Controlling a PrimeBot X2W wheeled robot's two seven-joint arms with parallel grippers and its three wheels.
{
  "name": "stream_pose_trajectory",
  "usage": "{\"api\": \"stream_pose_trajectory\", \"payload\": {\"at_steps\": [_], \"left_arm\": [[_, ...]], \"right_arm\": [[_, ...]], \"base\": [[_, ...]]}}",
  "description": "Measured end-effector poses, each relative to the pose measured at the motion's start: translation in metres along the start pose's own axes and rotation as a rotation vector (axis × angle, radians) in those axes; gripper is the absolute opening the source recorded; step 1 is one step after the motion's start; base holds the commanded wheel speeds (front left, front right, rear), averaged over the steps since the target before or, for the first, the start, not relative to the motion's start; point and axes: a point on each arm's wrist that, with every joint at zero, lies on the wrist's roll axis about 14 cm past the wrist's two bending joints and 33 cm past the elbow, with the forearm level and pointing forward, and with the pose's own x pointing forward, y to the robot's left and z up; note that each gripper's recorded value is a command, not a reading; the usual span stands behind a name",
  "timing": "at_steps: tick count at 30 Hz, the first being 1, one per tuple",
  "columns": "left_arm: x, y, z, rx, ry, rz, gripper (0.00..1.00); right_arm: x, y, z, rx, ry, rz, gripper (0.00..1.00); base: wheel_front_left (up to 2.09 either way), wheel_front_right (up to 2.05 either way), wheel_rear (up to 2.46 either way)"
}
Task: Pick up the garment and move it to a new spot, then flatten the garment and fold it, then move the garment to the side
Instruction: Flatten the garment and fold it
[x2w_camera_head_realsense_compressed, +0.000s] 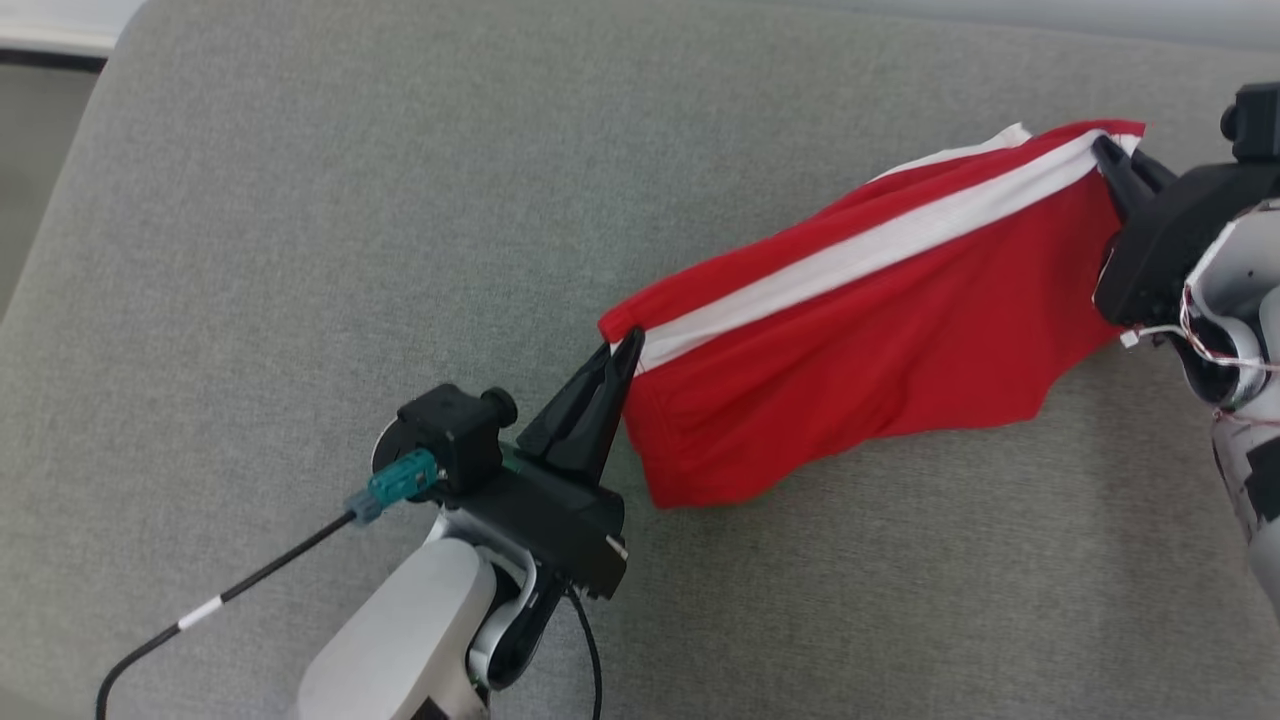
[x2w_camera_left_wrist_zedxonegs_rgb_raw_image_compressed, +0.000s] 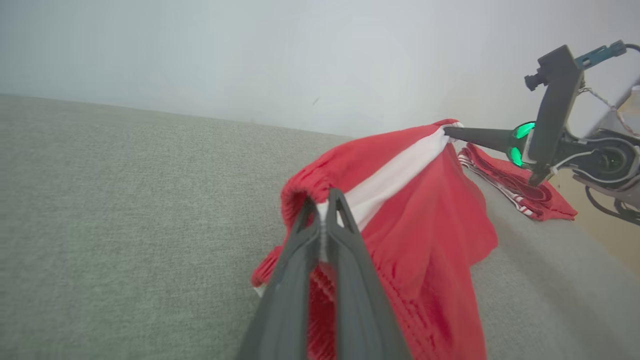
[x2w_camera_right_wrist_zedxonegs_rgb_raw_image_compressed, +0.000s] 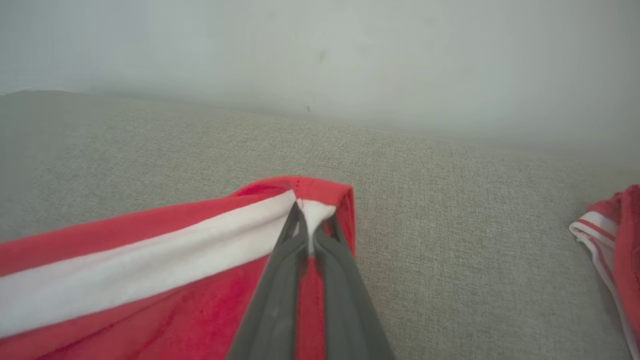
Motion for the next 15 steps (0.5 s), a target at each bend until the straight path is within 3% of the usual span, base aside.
{"api": "stream_pose_trajectory", "payload": {"at_steps": [10,11,12,13,14,15], "left_arm": [[0.012,0.021,-0.009,0.008,0.031,0.042,0.0],[0.012,0.023,-0.01,0.01,0.035,0.046,0.0],[0.012,0.024,-0.011,0.012,0.04,0.05,0.0],[0.011,0.025,-0.012,0.017,0.042,0.053,0.34],[0.012,0.025,-0.011,0.022,0.041,0.054,1.0],[0.011,0.025,-0.01,0.025,0.041,0.055,1.0]], "right_arm": [[0.045,0.01,-0.021,-0.014,0.051,0.009,0.0],[0.047,0.012,-0.022,-0.018,0.047,0.014,0.31],[0.048,0.014,-0.021,-0.024,0.037,0.018,1.0],[0.048,0.016,-0.019,-0.028,0.028,0.022,1.0],[0.047,0.016,-0.018,-0.029,0.02,0.022,1.0],[0.046,0.016,-0.018,-0.028,0.018,0.021,1.0]], "base": [[0.0,0.0,0.0],[0.0,0.0,0.0],[0.0,0.0,0.0],[0.0,0.0,0.0],[0.0,0.0,0.0],[0.0,0.0,0.0]]}}
